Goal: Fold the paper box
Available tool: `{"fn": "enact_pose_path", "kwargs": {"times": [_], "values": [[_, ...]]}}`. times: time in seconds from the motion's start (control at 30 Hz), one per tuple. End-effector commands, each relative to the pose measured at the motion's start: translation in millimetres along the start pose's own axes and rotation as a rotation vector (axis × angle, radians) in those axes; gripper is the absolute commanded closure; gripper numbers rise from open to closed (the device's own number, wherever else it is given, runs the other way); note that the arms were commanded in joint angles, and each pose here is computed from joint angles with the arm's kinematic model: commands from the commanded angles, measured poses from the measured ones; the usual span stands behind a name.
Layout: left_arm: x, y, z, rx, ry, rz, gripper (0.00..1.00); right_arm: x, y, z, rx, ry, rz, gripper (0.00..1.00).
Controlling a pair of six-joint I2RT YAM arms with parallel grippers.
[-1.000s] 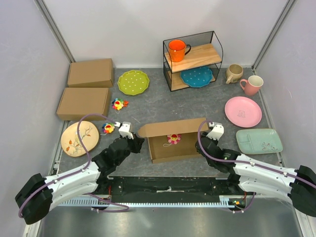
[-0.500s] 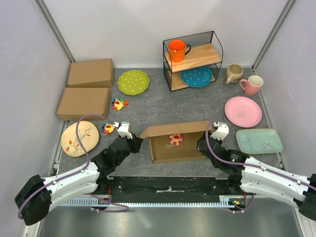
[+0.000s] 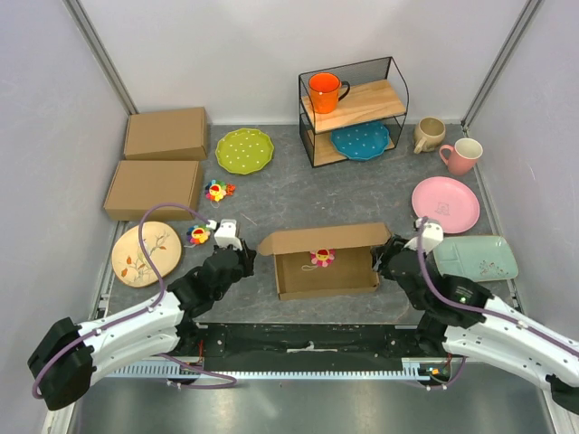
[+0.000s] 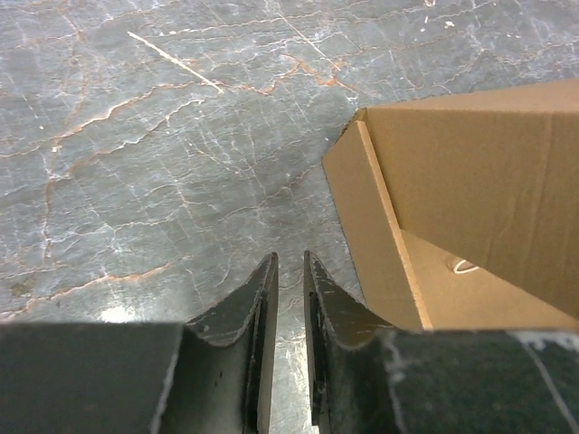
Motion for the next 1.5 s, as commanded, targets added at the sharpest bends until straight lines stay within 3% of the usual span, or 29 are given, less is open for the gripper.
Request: {"fn": "enact_pose_path", "kwargs": {"times": [0.0, 0.17, 0.27, 0.4, 0.53, 0.67, 0.8, 1.0, 1.17, 1.33, 1.47], "values": [[0.2, 18.5, 0.8, 0.048, 0.070, -0.041, 0.76, 28.0, 33.8, 10.3, -0.014, 0.036, -0.033, 0.43], [0.8, 24.6, 0.3, 0.049, 0.072, -0.054, 0.75, 44.2, 45.1, 22.3, 0.019, 0.156, 0.010, 0.41], [2.1, 27.2, 1.1, 0.049, 0.081, -0.057, 0.75, 61.0, 54.1, 34.7, 0.027, 0.348, 0.026, 0.40], [5.5, 33.7, 2.9, 0.066, 0.093, -0.087, 0.73, 93.0, 86.0, 44.4, -0.017, 0.572, -0.075, 0.38], [7.1, 38.0, 4.8, 0.060, 0.112, -0.095, 0.73, 119.6, 117.4, 50.6, -0.021, 0.647, -0.150, 0.37], [8.3, 44.7, 8.1, 0.070, 0.159, -0.108, 0.73, 114.2, 134.3, 64.6, -0.036, 0.580, -0.242, 0.37], [8.5, 63.8, 2.9, 0.083, 0.145, -0.139, 0.72, 59.5, 108.7, 99.9, 0.123, 0.343, -0.183, 0.41], [4.1, 83.3, -14.2, 0.085, 0.061, -0.108, 0.70, -1.7, 66.5, 120.1, 0.321, 0.167, -0.113, 0.44], [1.3, 85.1, -26.2, 0.122, -0.020, -0.088, 0.70, -25.5, 16.0, 84.0, 0.382, 0.100, 0.041, 0.46], [1.1, 77.0, -33.3, 0.176, -0.094, -0.082, 0.69, -28.2, -25.3, 41.6, 0.334, 0.079, 0.194, 0.47], [-2.0, 68.9, -35.3, 0.181, -0.110, -0.056, 0.67, -24.1, -32.1, 27.2, 0.271, 0.089, 0.207, 0.46]]}}
Point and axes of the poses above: each gripper's point midway between its finger pads, its own x axis back along the fingers, its own z axis along the line the jaws close on, y = z × x, the point moved 8 cm from there along x, back along the fingers, and after that the axes turned 13 degrees about -x, right-handed, at the moved point
